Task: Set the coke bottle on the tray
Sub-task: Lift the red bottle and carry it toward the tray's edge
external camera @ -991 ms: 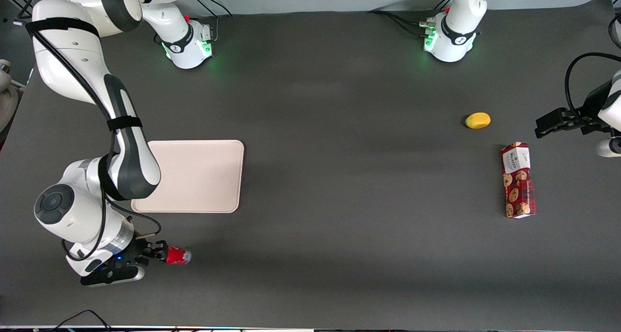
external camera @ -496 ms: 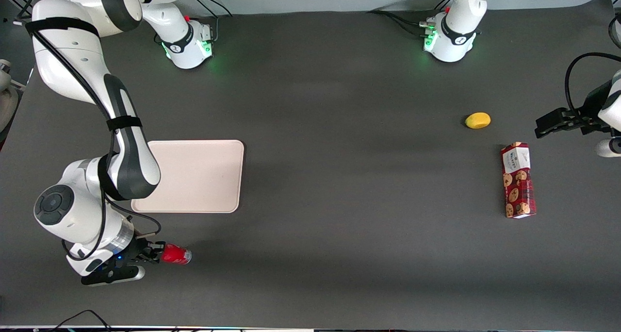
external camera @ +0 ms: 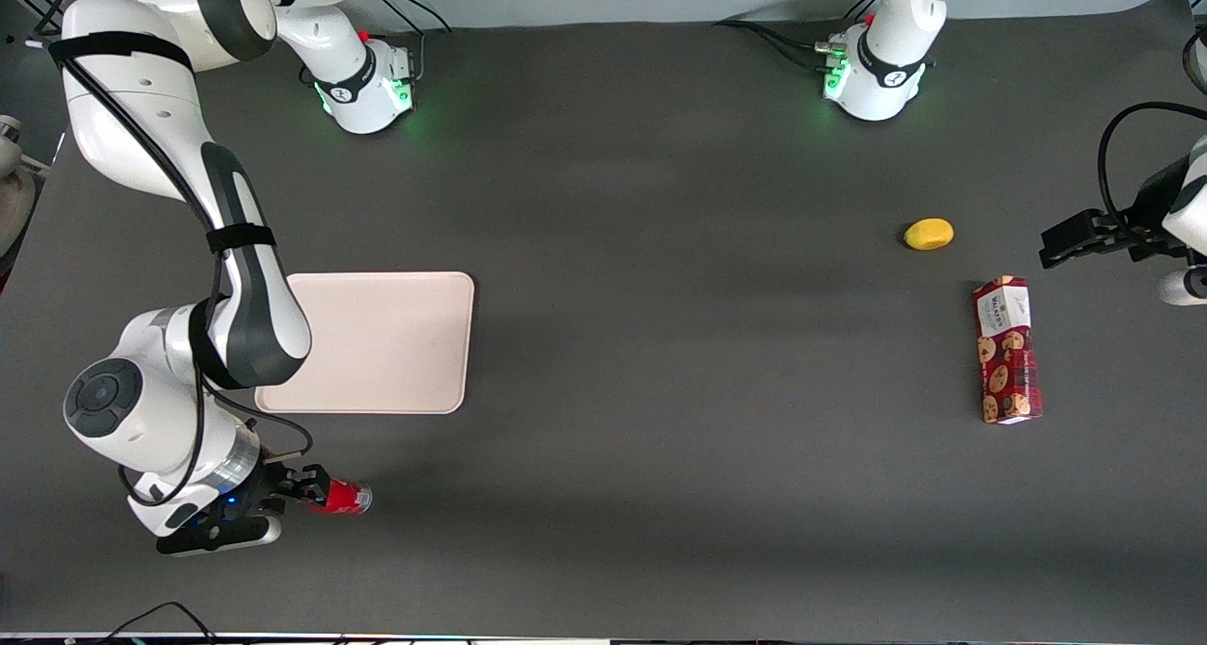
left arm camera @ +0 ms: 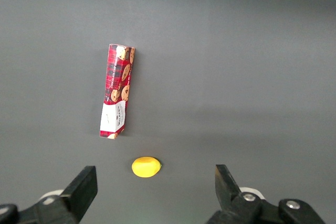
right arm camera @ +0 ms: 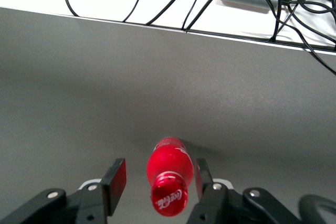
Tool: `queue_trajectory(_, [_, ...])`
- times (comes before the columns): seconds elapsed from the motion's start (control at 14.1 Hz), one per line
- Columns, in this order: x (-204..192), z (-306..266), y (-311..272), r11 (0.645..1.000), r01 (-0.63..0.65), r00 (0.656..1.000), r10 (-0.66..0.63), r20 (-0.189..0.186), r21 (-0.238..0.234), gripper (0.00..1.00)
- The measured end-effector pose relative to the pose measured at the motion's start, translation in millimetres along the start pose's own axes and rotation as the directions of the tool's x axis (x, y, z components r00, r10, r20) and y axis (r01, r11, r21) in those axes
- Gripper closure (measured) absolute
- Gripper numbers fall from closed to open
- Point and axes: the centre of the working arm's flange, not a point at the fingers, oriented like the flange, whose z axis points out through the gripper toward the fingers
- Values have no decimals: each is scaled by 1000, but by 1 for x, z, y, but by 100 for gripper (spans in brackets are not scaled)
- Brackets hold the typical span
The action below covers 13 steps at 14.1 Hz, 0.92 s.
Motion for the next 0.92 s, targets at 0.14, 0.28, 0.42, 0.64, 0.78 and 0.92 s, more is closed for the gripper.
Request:
queue_trajectory(0.14, [0, 0, 0, 1000, 0, 1000, 0, 1, 0, 32])
queue_trajectory(0.28, [-1, 1, 1, 1000, -2, 1000, 2, 5, 0, 33])
queue_trajectory(0.42, [-3, 2, 4, 1000, -5, 1000, 5, 21, -1, 52])
queue_trajectory(0.64, [-3, 3, 5, 1000, -6, 1000, 6, 25, -2, 70])
queue_trajectory(0.78, [-3, 2, 4, 1000, -6, 1000, 6, 26, -2, 70])
queue_trajectory(0.92, [-6, -1, 3, 1000, -4, 998, 4, 67, -1, 70])
